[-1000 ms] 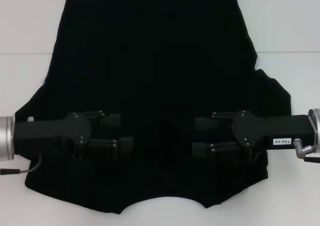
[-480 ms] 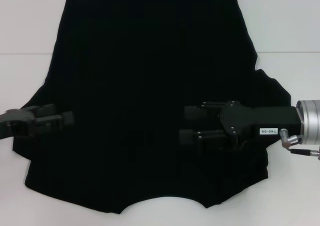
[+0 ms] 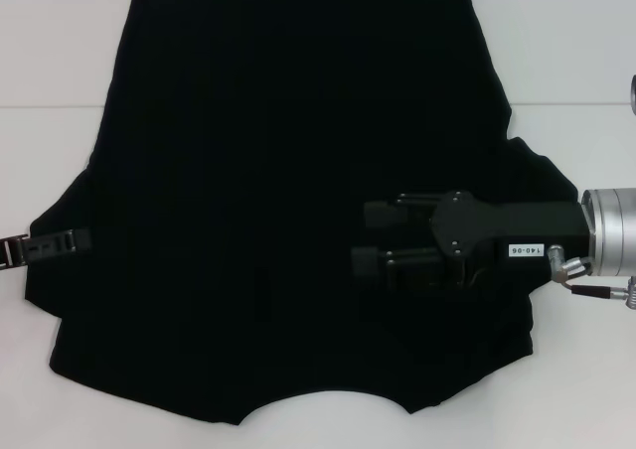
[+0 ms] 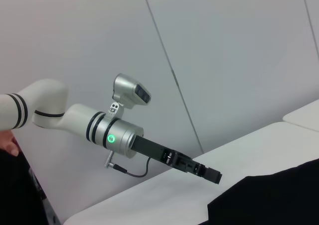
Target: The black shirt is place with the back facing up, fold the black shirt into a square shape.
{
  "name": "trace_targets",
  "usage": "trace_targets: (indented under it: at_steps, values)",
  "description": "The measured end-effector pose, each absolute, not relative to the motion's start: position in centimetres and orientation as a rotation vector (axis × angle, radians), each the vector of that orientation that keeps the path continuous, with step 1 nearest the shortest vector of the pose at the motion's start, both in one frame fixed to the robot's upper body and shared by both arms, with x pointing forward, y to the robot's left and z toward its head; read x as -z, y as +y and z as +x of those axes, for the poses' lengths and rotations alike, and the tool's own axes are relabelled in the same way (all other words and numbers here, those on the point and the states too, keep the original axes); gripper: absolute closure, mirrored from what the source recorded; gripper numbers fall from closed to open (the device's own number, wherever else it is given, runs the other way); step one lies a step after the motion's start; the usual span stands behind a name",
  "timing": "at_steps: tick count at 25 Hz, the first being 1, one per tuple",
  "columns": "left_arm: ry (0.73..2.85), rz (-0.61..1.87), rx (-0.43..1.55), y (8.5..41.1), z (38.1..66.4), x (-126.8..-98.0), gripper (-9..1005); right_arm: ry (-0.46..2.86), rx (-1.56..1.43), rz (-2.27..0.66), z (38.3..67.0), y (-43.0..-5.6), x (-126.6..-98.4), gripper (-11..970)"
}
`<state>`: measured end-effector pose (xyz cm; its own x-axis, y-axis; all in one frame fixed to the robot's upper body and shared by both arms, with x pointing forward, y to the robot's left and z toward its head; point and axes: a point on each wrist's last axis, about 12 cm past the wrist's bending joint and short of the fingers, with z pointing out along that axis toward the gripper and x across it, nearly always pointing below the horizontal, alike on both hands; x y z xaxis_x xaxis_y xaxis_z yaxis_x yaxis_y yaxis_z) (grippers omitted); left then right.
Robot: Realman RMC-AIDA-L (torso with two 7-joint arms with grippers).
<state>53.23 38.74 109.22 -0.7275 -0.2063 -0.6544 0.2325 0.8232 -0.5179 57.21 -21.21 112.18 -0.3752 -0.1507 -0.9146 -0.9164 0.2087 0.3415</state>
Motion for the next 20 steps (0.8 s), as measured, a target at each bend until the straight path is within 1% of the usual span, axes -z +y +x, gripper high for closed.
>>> trace_targets:
  at_steps: [9,14,20]
  values:
    - [2.330,-0.074,0.652,39.50,53.87,-108.56,88,1.700,-1.233,-1.009,57.40,-21.26,-112.37,123]
    - [2.381,-0.048,0.595,39.57,54.00,-108.22,89,1.698,-1.235,-1.010,57.41,-21.14,-112.39,123]
    - [2.392,-0.034,0.586,39.52,54.07,-108.22,89,1.698,-1.238,-1.008,57.37,-21.04,-112.35,123]
